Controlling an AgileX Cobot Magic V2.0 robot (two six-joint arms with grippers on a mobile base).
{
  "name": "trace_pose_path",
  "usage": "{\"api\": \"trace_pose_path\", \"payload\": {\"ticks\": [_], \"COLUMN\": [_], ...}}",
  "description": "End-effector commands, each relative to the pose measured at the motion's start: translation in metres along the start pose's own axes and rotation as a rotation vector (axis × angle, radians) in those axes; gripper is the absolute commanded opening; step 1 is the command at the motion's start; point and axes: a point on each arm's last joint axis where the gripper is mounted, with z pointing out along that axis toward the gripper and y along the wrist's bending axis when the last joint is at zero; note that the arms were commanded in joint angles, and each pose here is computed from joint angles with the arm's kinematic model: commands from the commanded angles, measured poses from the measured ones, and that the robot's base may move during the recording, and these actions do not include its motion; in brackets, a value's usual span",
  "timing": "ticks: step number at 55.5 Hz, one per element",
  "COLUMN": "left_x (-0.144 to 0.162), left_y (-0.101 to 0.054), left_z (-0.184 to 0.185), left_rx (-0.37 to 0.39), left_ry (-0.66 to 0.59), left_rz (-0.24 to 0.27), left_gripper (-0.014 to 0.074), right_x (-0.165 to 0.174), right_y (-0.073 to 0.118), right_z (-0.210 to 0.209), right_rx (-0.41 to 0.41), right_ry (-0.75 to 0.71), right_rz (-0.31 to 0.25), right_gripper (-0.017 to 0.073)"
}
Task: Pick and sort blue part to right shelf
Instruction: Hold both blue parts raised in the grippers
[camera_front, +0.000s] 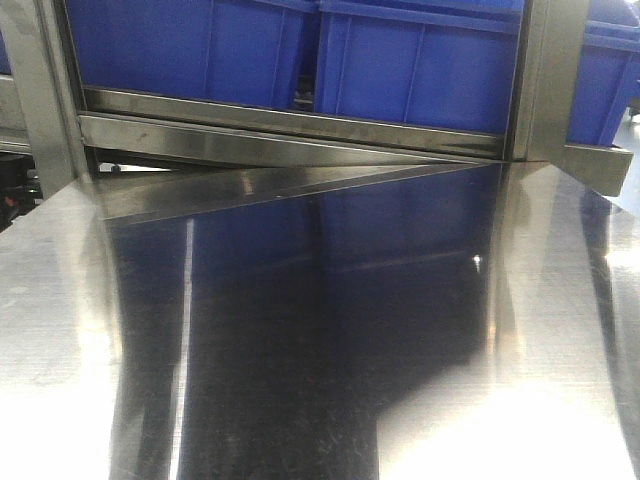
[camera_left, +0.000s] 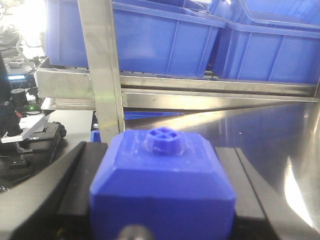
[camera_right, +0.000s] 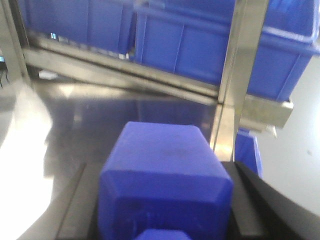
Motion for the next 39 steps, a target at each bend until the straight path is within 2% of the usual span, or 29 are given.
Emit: {"api": "trace_pose_path", "payload": {"ticks": [1,14,39], "left_x": [-0.0158,-0.0158,-0.0158], "left_y": [-0.0001,-0.0001,-0.0001], "left_z": [-0.0021,-0.0021,-0.0021], "left_rx": [-0.002,-0.002,-0.002], "left_ry": [-0.107,-0.107,-0.107], "left_rz": [0.001,0.001,0.001], "left_gripper": [0.0333,0.0333,0.0333], "right_x": [-0.0138,-0.0168,-0.0160], "right_y": [-0.0003,-0.0002,-0.0002], "right_z": [-0.0096,-0.0150,-0.0148], "right_rx": [0.004,0.003,0.003], "right_ry": [-0.131,-0.191,-0.181], "right_rz": [-0.023,-0.023,-0.023], "right_gripper": [0.0185,0.0185,0.0185]}}
